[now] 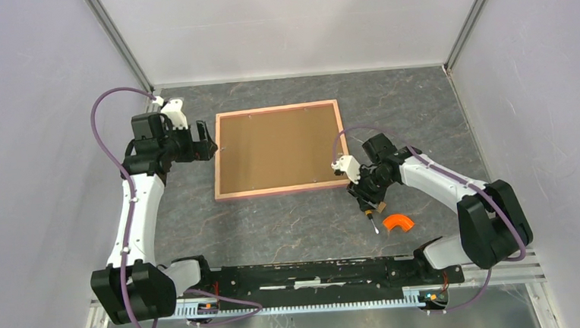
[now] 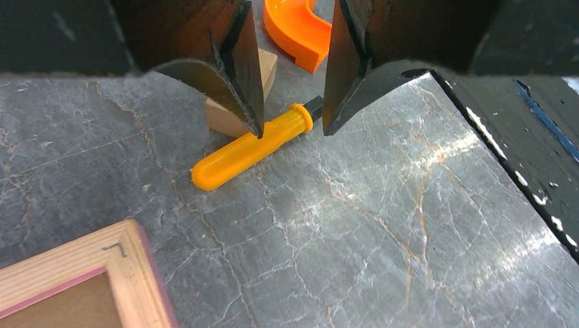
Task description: Take the photo out of the frame
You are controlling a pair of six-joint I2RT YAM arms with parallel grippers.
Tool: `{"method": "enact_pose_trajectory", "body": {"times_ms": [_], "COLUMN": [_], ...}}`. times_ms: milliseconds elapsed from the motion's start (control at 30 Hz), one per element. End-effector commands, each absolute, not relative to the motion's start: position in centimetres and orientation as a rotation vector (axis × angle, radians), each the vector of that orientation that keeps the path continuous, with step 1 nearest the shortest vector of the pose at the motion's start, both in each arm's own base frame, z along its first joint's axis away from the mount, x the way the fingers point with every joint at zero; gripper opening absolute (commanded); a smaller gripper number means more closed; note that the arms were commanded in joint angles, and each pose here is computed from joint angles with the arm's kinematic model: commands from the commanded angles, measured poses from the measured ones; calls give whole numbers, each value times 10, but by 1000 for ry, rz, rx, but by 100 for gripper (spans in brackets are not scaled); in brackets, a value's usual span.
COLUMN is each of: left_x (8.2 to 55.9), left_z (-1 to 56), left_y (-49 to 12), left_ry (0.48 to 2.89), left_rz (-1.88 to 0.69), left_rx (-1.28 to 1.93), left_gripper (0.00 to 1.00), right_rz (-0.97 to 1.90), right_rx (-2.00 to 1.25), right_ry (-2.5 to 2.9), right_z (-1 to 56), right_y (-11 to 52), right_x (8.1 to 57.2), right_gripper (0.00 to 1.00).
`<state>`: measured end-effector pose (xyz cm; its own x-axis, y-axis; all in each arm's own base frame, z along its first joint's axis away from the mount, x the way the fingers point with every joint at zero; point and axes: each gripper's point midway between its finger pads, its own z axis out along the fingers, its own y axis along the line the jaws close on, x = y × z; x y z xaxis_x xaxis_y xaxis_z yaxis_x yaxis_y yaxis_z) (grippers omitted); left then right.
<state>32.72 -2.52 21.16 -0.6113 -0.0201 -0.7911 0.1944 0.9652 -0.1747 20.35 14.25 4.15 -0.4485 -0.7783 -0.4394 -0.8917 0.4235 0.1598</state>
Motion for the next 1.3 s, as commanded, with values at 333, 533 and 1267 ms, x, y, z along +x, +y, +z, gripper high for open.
{"method": "enact_pose_trajectory", "body": {"times_ms": [333, 533, 1267], "left_x": [339, 341, 308], "left_z": [228, 231, 275], "left_y": [-21, -23, -93], "left_ry": [2140, 2136, 2009], "left_rz": [-257, -273, -688], "left_rx": [150, 145, 490], "left_gripper": [100, 100, 100], "right_rz": [335, 400, 597], "right_rx": [-1420, -1418, -1506], "right_ry": [2490, 2485, 1971], "right_z": [21, 14, 122], "right_y": [115, 124, 188], "right_x": [210, 210, 249], "right_gripper": [64, 62, 0]}}
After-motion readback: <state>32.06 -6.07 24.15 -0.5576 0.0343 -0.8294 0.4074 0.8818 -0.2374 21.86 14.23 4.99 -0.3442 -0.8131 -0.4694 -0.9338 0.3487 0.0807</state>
